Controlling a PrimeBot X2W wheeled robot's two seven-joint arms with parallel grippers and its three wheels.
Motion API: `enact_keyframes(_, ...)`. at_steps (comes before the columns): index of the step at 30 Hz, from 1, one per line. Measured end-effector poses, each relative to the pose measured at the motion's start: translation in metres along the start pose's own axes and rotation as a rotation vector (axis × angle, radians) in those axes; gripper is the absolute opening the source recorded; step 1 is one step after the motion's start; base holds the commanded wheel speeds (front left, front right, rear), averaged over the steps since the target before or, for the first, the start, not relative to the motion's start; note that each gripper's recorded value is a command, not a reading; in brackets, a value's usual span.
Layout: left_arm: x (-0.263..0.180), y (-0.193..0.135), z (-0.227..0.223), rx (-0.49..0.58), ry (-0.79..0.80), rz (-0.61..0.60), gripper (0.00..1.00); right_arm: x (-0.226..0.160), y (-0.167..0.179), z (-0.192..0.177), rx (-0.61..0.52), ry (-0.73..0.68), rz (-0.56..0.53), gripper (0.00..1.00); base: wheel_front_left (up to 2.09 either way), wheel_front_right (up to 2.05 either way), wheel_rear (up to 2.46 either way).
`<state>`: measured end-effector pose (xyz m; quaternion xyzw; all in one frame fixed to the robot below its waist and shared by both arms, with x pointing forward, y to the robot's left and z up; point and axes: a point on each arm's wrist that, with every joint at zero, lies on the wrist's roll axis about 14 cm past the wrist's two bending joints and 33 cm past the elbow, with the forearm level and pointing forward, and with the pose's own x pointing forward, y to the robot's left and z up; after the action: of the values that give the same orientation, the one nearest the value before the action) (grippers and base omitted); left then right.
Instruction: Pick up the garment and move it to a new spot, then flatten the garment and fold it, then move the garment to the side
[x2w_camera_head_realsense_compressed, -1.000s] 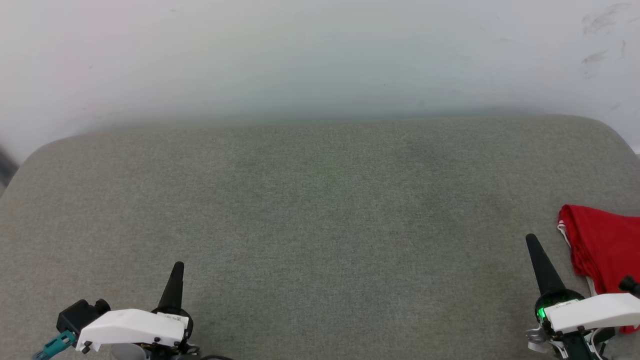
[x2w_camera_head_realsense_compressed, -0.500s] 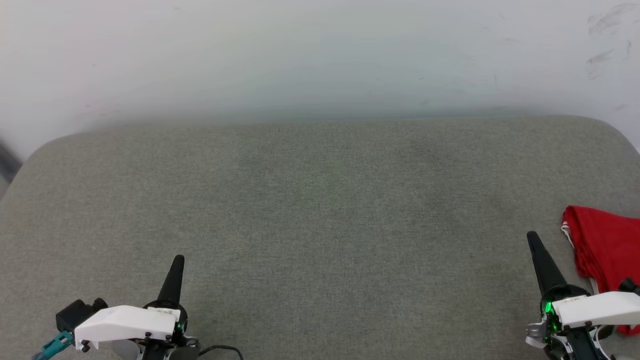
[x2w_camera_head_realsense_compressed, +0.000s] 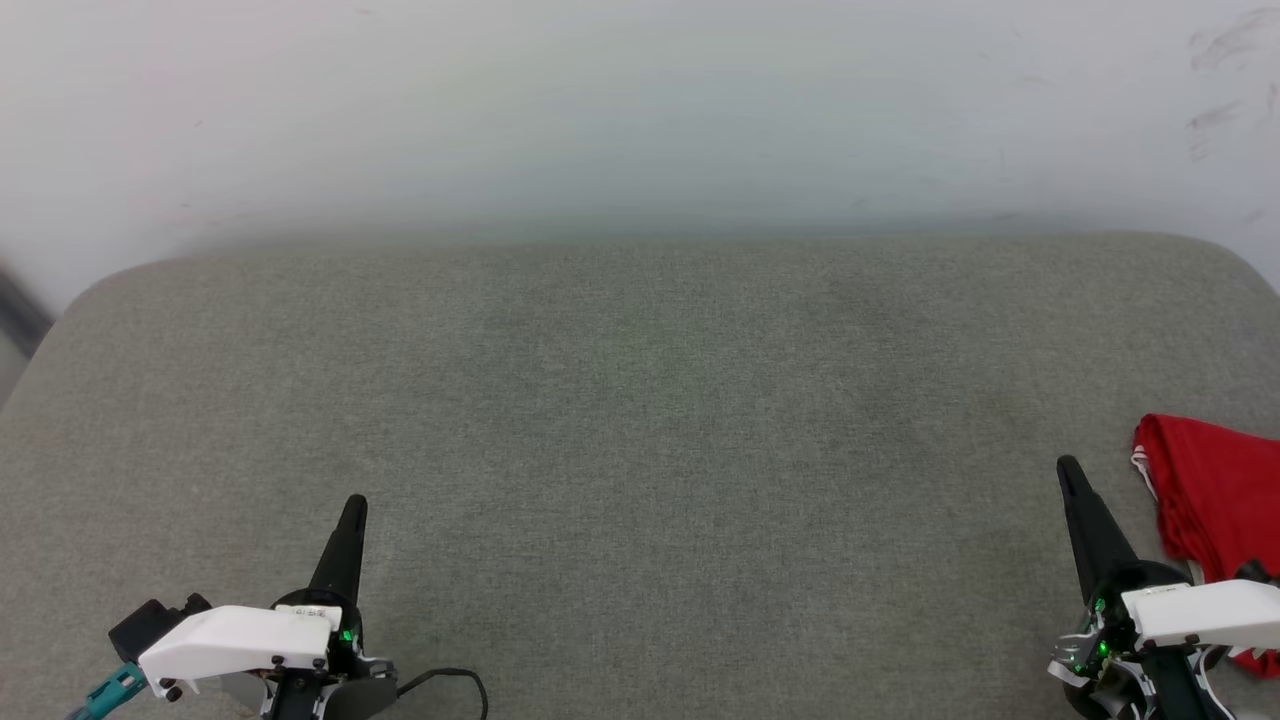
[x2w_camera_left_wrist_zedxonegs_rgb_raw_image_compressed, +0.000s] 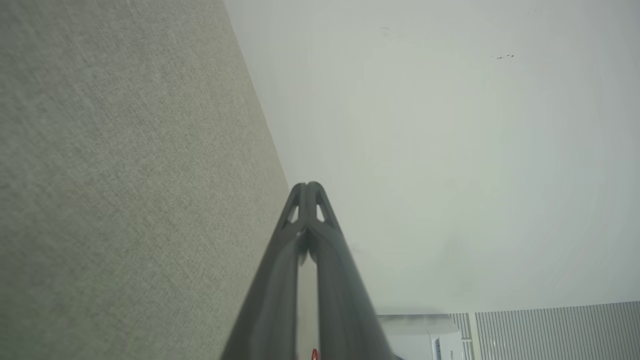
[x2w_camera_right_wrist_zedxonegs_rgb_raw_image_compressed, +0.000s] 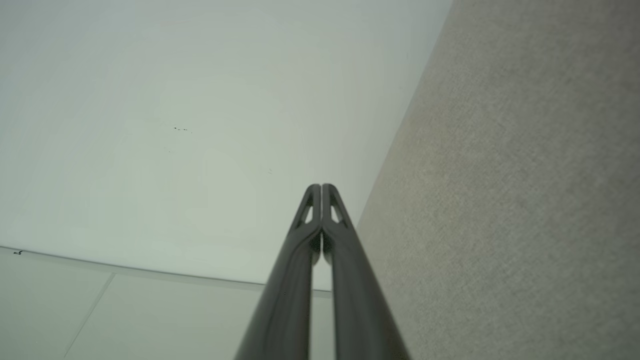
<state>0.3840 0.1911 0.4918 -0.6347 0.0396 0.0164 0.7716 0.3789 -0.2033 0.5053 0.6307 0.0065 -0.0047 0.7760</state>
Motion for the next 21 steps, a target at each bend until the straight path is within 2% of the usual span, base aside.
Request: enact_keyframes(21, 0.0018, -0.0085, 0.0096, -0.171, -0.029, -0.057, 0.0, 0.0071, -0.0008, -0.0021, 0.176, -0.002, 0.004, 0.0, 0.0, 0.0, 0.0)
